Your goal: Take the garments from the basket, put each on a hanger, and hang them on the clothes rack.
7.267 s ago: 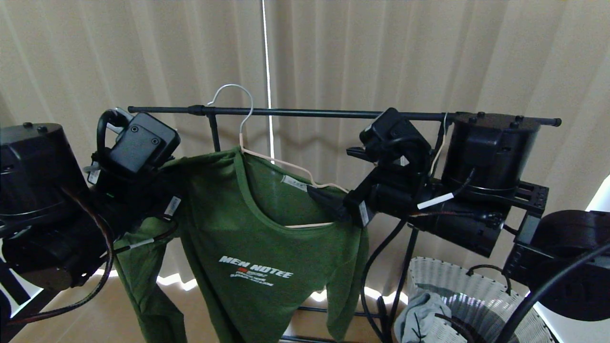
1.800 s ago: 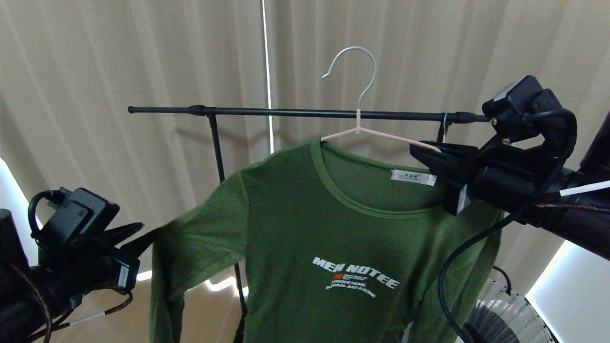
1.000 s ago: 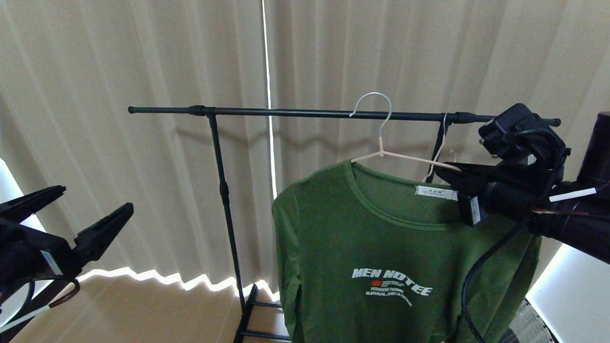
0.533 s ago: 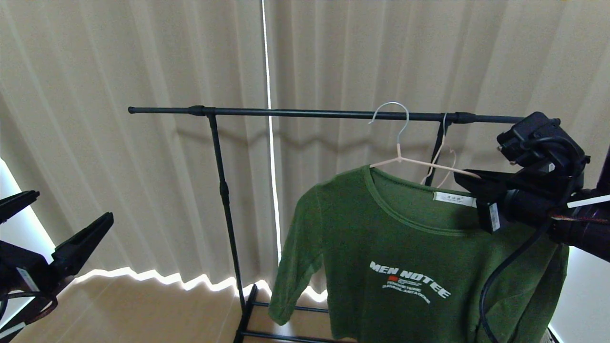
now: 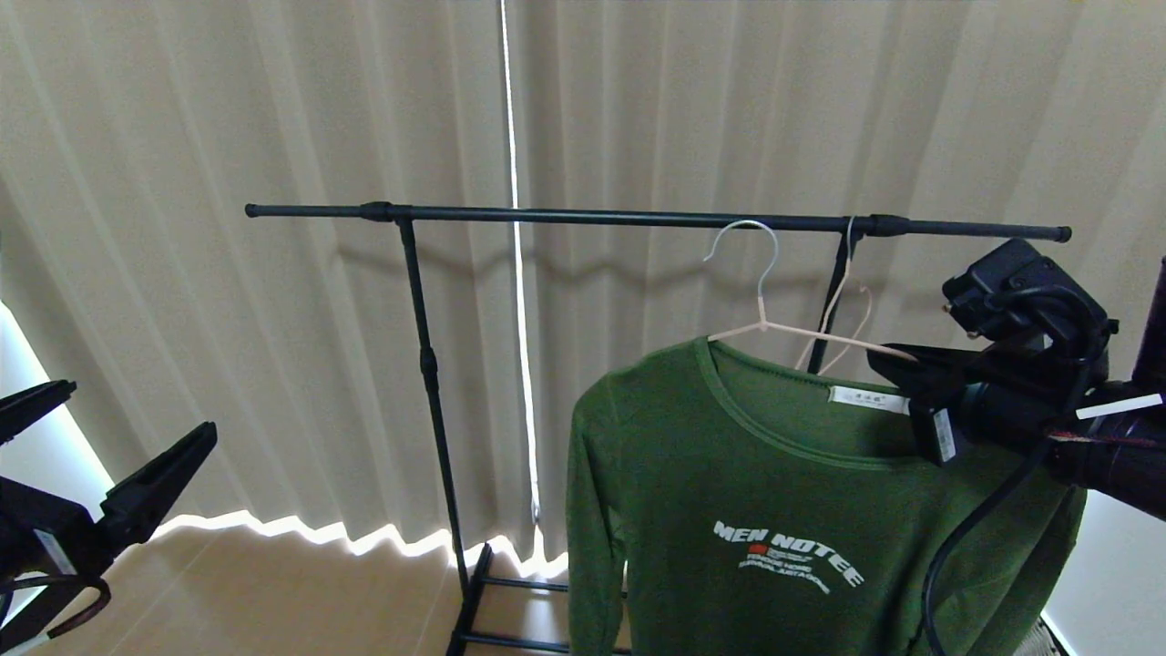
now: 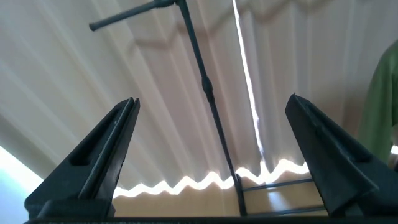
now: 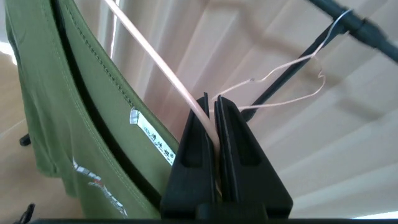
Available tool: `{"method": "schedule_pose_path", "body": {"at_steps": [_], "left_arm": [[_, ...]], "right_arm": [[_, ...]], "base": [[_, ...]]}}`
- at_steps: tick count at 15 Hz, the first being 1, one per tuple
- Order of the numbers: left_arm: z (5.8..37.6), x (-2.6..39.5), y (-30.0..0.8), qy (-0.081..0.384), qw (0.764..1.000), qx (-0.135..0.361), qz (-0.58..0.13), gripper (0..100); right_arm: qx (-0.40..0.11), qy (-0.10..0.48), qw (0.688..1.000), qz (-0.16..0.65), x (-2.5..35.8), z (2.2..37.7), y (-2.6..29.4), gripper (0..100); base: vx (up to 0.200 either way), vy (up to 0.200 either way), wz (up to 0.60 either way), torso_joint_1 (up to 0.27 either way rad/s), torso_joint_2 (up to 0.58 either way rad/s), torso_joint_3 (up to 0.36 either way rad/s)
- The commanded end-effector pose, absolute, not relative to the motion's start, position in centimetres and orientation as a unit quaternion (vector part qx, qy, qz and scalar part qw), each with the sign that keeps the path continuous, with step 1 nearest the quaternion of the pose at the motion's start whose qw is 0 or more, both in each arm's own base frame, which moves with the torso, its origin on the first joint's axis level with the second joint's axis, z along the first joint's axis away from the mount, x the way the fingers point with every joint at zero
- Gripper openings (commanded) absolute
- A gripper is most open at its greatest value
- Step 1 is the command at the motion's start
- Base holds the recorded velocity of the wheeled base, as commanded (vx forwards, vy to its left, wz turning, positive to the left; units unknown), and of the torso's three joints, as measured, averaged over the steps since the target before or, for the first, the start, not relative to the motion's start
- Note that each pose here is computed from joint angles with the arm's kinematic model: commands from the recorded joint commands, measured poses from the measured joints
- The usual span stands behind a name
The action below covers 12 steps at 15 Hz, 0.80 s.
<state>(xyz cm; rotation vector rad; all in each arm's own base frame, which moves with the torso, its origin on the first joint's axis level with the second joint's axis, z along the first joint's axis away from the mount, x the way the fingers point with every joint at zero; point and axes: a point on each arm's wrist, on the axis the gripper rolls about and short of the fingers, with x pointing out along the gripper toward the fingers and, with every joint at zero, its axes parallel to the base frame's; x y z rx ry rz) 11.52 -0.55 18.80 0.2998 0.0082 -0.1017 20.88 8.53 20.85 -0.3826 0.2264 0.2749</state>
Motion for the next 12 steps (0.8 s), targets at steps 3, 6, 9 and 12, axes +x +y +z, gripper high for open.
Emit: {"method": "schedule_pose_path", "body": {"at_steps": [3, 6, 9, 12], "left_arm": [[18.2, 11.5, -0.6, 0.016, 0.988, 0.145, -0.055, 100], [17.9, 11.3, -0.6, 0.022, 0.994, 0.091, -0.054, 100], [17.1, 11.2, -0.6, 0.037, 0.993, 0.091, -0.059, 100], [17.6, 11.4, -0.7, 0.029, 0.993, 0.092, -0.064, 100]], "right_arm": [[-0.189, 0.109, 0.967, 0.135, 20.6, 20.9, 8.4, 0], [-0.186, 0.113, 0.968, 0.124, 20.5, 20.5, 7.8, 0], [-0.183, 0.106, 0.971, 0.115, 20.2, 20.8, 7.3, 0], [-0.182, 0.106, 0.973, 0.091, 20.3, 21.0, 6.5, 0]], "base": [[0.133, 0.000, 0.00, -0.005, 0.00, 0.000], [0.200, 0.000, 0.00, -0.004, 0.00, -0.001], [0.200, 0.000, 0.00, 0.001, 0.00, 0.002], [0.200, 0.000, 0.00, 0.006, 0.00, 0.004]]}}
